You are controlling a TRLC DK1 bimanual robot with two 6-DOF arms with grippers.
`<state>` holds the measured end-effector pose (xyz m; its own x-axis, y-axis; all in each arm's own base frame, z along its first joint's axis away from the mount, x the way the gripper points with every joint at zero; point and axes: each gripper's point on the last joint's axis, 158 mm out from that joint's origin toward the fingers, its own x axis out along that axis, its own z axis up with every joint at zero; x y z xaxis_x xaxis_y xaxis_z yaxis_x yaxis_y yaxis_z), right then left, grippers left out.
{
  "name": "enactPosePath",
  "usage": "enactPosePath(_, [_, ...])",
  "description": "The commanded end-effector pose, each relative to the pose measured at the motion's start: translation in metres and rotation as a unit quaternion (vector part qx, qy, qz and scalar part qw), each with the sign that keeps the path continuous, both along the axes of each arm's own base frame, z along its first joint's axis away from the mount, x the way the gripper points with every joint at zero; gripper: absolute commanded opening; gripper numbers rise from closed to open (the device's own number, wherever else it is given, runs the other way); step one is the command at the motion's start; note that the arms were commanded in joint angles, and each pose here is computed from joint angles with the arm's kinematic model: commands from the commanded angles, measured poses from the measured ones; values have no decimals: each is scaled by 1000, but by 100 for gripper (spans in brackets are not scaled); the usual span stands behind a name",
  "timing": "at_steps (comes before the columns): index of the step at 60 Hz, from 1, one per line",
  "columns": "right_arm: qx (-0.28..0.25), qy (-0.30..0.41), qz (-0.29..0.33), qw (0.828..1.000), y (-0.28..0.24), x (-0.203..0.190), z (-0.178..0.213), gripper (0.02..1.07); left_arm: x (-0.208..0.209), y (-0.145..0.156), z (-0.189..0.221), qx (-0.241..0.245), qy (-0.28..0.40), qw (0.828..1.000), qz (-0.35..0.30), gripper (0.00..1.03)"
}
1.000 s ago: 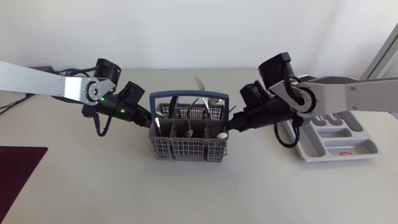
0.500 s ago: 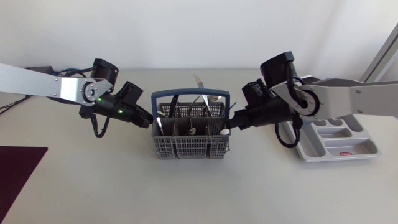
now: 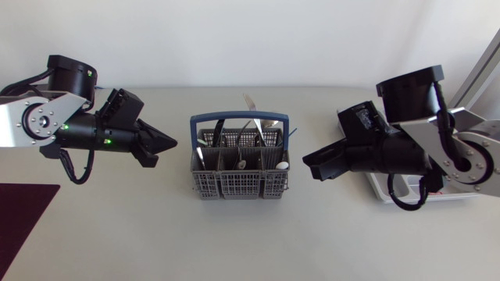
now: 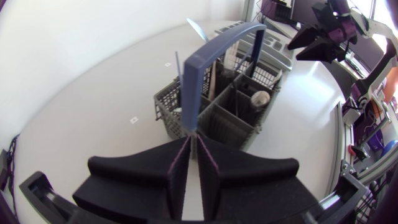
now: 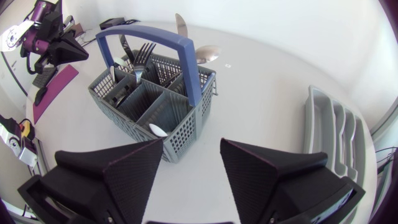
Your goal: Sort the cutlery from the basket into the organizer compartments.
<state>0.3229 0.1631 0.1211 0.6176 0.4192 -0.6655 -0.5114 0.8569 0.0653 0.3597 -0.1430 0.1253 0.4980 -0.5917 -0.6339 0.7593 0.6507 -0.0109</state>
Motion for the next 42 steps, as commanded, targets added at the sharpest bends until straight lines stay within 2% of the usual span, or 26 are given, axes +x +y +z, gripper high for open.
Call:
enactPosePath(1, [-16,11,11,1000,-3,-15,-12,88,-18,-15,6,8,-10,999,-32,15])
enactPosePath(11, [-17,6,16,1000,-7,-26,-10,91,-36,-50,25,16,-25,997,-68,18])
enactPosePath(24, [-11,0,19,1000,-11,-39,-8,91,-58,-115,29,28,-19,992,-120,35])
enactPosePath(34, [-8,-4,14,1000,-17,-45,-7,91,-51,-156,24,22,12,991,-135,38])
enactPosePath(42, [-5,-5,10,1000,-21,-49,-8,93,-46,-175,14,28,34,989,-143,42])
